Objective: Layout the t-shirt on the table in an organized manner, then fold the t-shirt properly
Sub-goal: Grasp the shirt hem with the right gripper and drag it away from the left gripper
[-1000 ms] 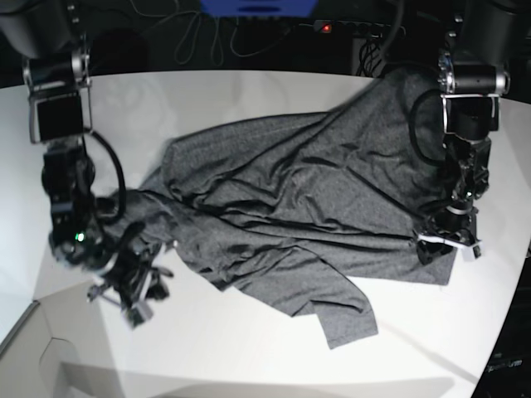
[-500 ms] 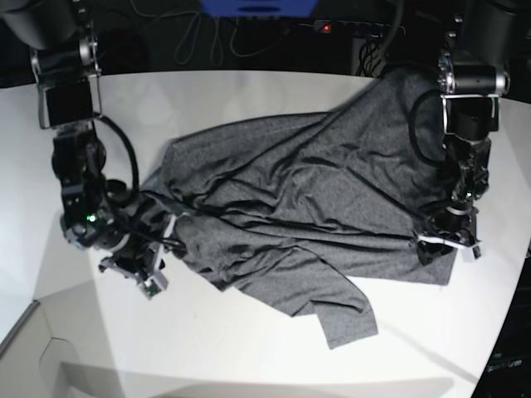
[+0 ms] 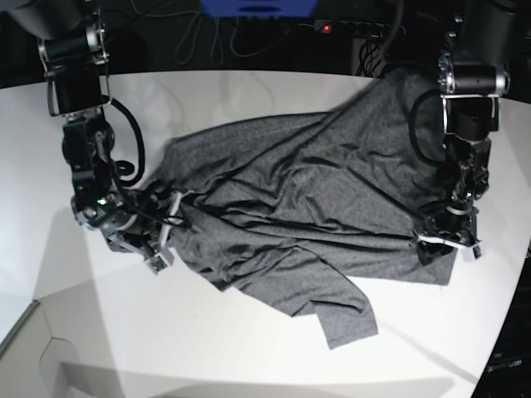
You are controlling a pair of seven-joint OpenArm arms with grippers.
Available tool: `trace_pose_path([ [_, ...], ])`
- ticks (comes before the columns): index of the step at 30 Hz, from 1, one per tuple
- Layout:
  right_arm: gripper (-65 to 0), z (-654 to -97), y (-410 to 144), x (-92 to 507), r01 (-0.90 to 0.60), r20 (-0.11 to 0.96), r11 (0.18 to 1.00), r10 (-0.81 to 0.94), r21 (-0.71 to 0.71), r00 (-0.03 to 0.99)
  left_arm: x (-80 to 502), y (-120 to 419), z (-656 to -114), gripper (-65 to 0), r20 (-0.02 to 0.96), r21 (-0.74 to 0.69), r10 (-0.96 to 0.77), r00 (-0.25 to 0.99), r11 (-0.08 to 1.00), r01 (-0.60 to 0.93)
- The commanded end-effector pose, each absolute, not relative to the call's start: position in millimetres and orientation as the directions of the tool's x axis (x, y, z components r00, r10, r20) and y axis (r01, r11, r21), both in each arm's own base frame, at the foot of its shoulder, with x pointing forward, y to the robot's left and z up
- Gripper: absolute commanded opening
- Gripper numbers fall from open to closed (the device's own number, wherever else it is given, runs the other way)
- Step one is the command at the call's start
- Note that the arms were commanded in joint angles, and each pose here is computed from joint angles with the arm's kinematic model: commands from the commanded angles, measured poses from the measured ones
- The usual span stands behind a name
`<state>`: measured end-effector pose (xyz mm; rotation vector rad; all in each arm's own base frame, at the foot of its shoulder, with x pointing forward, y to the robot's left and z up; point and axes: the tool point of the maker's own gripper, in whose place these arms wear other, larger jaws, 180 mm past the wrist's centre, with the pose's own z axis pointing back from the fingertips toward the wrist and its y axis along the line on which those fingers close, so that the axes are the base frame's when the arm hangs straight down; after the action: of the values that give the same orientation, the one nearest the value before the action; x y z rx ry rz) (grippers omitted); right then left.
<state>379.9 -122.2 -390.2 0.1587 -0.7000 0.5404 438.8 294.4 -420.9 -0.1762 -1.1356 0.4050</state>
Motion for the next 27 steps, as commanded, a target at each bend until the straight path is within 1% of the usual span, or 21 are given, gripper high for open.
trace_pose_path([
  [1,-45.5,-369,-123,397,-0.515,0.696,0.855,0.407,-0.061,0.592,441,299,-418,-33.1,0.843,-0.326,0.392,0.369,0.917,-0.229],
  [3,-56.3,-368,-123,398,-0.514,0.698,0.855,0.405,-0.062,0.590,441,299,-419,-33.1,0.842,-0.326,0.392,0.371,0.917,-0.230],
  [5,-65.0,-362,-122,403,-0.514,0.717,0.855,0.399,-0.066,0.572,441,298,-419,-33.1,0.841,-0.327,0.393,0.371,0.917,-0.230],
  [9,-65.0,-339,-121,423,-0.510,0.757,0.855,0.393,-0.093,0.522,441,298,-419,-33.1,0.841,-0.327,0.393,0.371,0.917,-0.230],
  [14,-65.0,-285,-122,463,-0.492,0.815,0.857,0.391,-0.153,0.427,441,301,-417,-33.1,0.844,-0.324,0.390,0.368,0.918,-0.230],
  [17,-65.0,-265,-131,490,-0.466,0.822,0.870,0.380,-0.161,0.424,449,299,-406,-33.1,0.843,-0.363,0.423,0.332,0.903,-0.229],
  [20,-65.0,-255,-131,519,-0.442,0.854,0.890,0.316,-0.115,0.414,461,296,-379,-33.1,0.845,-0.430,0.472,0.250,0.879,-0.205],
  [23,-65.0,-254,-132,542,-0.415,0.886,0.908,0.238,-0.057,0.399,470,303,-351,-33.2,0.860,-0.444,0.474,0.192,0.878,-0.177],
  [27,-65.0,-246,-115,562,-0.409,0.932,0.912,0.135,0.016,0.336,478,295,-327,-33.2,0.858,-0.452,0.468,0.210,0.884,-0.121],
])
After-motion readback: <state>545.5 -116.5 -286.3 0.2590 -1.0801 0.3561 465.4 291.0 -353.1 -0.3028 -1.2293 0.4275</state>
